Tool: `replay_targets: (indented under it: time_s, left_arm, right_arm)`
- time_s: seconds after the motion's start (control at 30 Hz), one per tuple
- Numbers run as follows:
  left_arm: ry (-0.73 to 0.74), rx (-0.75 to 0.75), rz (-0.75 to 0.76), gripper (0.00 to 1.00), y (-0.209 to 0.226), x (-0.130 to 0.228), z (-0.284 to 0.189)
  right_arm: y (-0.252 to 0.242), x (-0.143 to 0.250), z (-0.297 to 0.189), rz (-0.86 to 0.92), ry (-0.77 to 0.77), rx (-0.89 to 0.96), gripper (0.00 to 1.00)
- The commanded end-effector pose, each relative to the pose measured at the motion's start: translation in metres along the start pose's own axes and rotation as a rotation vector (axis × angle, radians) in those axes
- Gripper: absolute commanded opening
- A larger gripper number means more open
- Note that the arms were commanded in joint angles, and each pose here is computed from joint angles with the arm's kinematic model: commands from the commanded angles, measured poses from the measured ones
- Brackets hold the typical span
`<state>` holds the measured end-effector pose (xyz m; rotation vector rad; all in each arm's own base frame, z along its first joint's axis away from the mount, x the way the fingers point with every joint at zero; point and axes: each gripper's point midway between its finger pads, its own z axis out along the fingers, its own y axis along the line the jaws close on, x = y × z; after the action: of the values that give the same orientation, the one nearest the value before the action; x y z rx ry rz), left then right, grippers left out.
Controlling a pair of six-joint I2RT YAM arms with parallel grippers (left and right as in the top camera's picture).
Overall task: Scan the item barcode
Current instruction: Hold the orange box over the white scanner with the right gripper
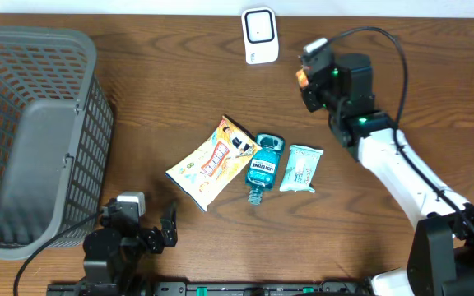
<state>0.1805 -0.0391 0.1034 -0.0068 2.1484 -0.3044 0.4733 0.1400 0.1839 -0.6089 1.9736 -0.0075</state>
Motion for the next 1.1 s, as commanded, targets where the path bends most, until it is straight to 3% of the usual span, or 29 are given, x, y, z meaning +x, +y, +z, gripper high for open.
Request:
replay_targets:
  time_s: [0.0,0.27,0.77,1.07]
  left_arm:
    - [0.04,-0.017,-0.02,0.99,0.003,0.01,0.0]
    - [0.137,-0.033,-0.036,0.99,0.007,0.034,-0.002]
    - [0.141,-0.033,-0.037,0.99,0.007,0.035,-0.002]
    - [0.141,-0.033,-0.037,0.99,0.007,0.035,-0.002]
  right_arm:
    - [-0.006,-0.004,0.006,-0.178,0.018,0.125,0.01]
    - [-0.002,-0.015,0.054,-0.182,0.005,0.164,0.01]
    - [0.018,-0.067,0.186,-0.254,0.058,0.166,0.01]
    - [0.034,-0.033,0.229,-0.474,0.125,0.352,0.01]
